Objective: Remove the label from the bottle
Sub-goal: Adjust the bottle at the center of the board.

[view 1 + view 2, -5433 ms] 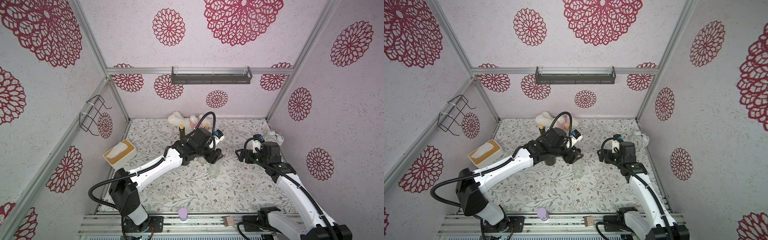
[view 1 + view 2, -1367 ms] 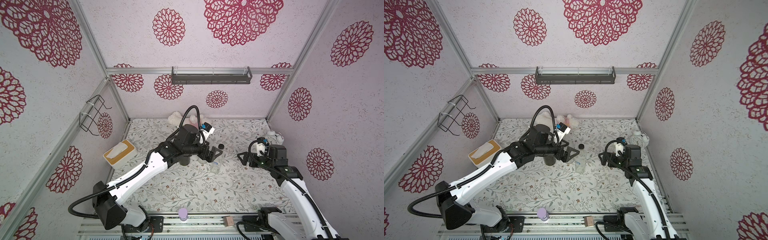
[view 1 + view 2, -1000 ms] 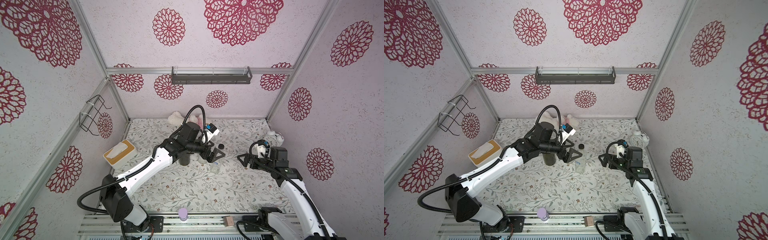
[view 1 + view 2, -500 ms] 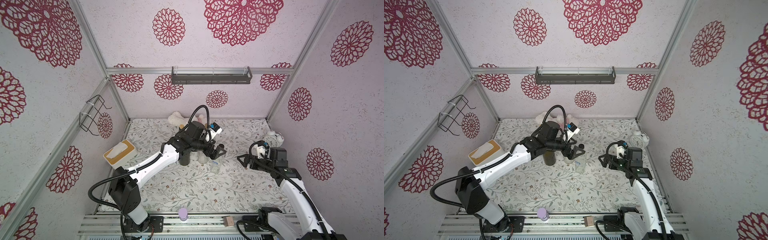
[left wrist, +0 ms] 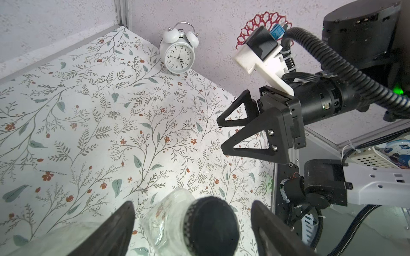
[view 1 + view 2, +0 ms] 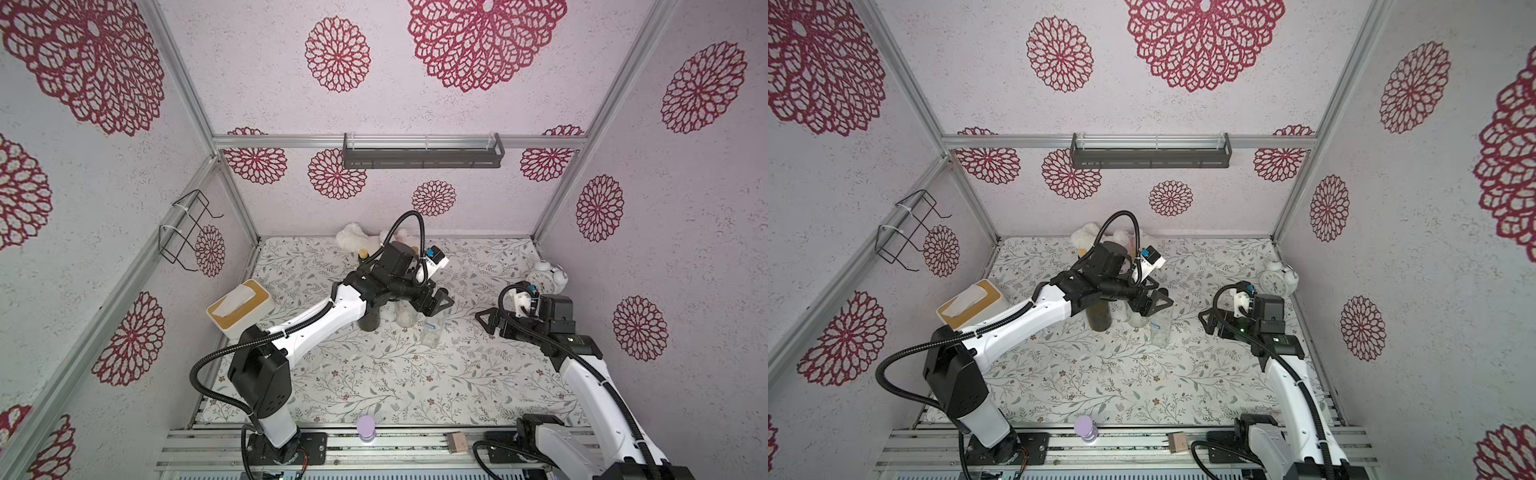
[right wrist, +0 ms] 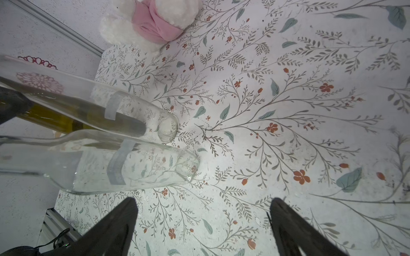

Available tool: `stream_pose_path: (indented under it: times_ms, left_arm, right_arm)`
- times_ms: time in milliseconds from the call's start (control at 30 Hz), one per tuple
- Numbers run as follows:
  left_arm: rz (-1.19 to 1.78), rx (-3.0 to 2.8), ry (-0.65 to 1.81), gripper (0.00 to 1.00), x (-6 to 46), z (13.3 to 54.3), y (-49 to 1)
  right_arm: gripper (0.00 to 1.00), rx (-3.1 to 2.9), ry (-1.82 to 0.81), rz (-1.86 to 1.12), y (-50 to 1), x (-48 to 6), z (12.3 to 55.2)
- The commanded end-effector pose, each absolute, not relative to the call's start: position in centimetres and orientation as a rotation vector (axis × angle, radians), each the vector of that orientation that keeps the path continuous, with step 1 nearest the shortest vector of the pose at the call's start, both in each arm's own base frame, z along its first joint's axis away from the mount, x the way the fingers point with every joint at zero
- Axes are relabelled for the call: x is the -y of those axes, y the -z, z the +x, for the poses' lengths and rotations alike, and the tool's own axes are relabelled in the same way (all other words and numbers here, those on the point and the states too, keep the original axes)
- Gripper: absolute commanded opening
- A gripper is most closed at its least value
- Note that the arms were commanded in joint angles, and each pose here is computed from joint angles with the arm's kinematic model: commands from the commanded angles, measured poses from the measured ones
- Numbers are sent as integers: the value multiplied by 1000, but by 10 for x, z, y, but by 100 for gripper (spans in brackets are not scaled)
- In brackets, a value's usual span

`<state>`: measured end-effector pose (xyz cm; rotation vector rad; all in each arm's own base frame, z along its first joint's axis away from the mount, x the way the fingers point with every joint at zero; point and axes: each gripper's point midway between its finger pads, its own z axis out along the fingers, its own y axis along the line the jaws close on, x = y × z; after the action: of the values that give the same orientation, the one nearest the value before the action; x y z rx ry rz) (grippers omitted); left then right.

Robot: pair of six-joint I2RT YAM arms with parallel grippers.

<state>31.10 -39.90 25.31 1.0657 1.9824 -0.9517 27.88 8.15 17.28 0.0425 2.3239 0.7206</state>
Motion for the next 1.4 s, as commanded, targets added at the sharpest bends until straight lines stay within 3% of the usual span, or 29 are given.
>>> stream_pose_path:
  times_ms: [0, 333, 500, 1000, 1167, 1367]
  left_arm:
    - [1103, -1961, 923, 82, 404, 314, -252]
    - [1127, -1972, 895, 67, 410, 309, -246]
    - [1117, -1976, 870, 51, 408, 310, -248]
    - [1044, -1950, 769, 33, 408, 311, -270]
    - [950, -1954, 624, 20, 407, 314, -285]
    - [770, -1985, 354, 14, 401, 319, -303]
  right_arm:
    - [96, -2309, -688, 33, -176, -77, 282]
    - [96, -2308, -676, 38, -176, -76, 281]
    - [96, -2301, -673, 36, -179, -76, 282]
    - [95, -2277, -633, 47, -191, -71, 288]
    - [94, -2270, -630, 43, -194, -71, 290]
    - [94, -2245, -630, 37, -201, -71, 294]
